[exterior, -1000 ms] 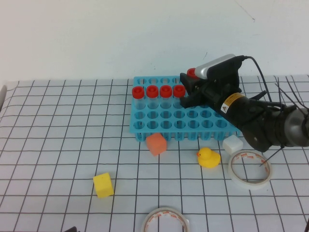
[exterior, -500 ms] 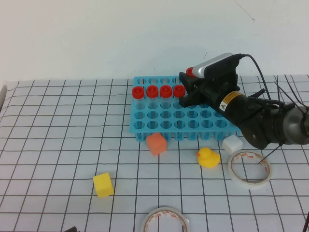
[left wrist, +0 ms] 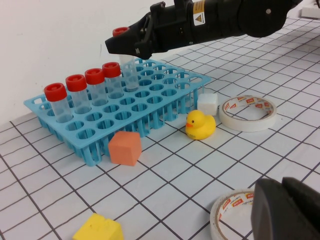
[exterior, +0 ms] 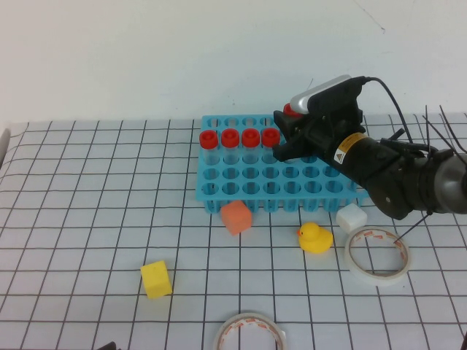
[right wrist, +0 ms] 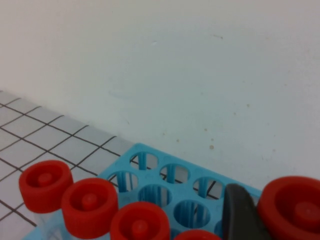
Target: Place the test tubes
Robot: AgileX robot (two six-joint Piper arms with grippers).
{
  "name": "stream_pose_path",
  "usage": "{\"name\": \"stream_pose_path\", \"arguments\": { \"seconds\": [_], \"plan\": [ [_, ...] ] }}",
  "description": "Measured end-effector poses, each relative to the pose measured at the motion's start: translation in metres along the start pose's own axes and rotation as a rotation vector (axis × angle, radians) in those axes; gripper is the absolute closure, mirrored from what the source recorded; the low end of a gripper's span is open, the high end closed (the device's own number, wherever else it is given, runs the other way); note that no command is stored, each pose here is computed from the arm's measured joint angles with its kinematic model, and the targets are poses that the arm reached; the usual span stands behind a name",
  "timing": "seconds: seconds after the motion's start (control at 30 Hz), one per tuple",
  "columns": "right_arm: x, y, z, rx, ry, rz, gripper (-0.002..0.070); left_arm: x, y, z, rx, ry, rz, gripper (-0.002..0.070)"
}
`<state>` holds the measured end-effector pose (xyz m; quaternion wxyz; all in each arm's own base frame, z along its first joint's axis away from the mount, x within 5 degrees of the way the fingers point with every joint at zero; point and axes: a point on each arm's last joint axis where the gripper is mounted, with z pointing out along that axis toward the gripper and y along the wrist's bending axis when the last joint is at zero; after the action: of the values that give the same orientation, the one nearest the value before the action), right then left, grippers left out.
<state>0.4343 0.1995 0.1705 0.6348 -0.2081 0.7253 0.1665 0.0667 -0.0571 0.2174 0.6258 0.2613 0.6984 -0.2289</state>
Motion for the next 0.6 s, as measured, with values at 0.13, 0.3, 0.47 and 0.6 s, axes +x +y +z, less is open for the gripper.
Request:
{"name": "stream_pose_path", "arguments": {
  "seconds": [0.13, 0.3, 0.47, 0.6],
  "plan": [
    [-0.0008, 0.0011, 0.0001, -0.003, -0.008, -0.001, 0.0405, 0.0000, 0.0000, 0.0000, 0.000, 0.000, 0.000, 0.0676],
    [-0.0010, 0.0068, 0.0001, -0.021, -0.030, -0.005, 0.0405, 0.0000, 0.0000, 0.0000, 0.000, 0.000, 0.000, 0.0676],
    [0.0026, 0.0073, -0.0003, -0.025, -0.037, -0.003, 0.0405, 0.0000, 0.0000, 0.0000, 0.000, 0.000, 0.000, 0.0676],
    [0.0048, 0.0071, -0.0020, -0.020, -0.044, 0.007, 0.0405, 0.0000, 0.0000, 0.0000, 0.000, 0.000, 0.000, 0.0676]
  ]
}}
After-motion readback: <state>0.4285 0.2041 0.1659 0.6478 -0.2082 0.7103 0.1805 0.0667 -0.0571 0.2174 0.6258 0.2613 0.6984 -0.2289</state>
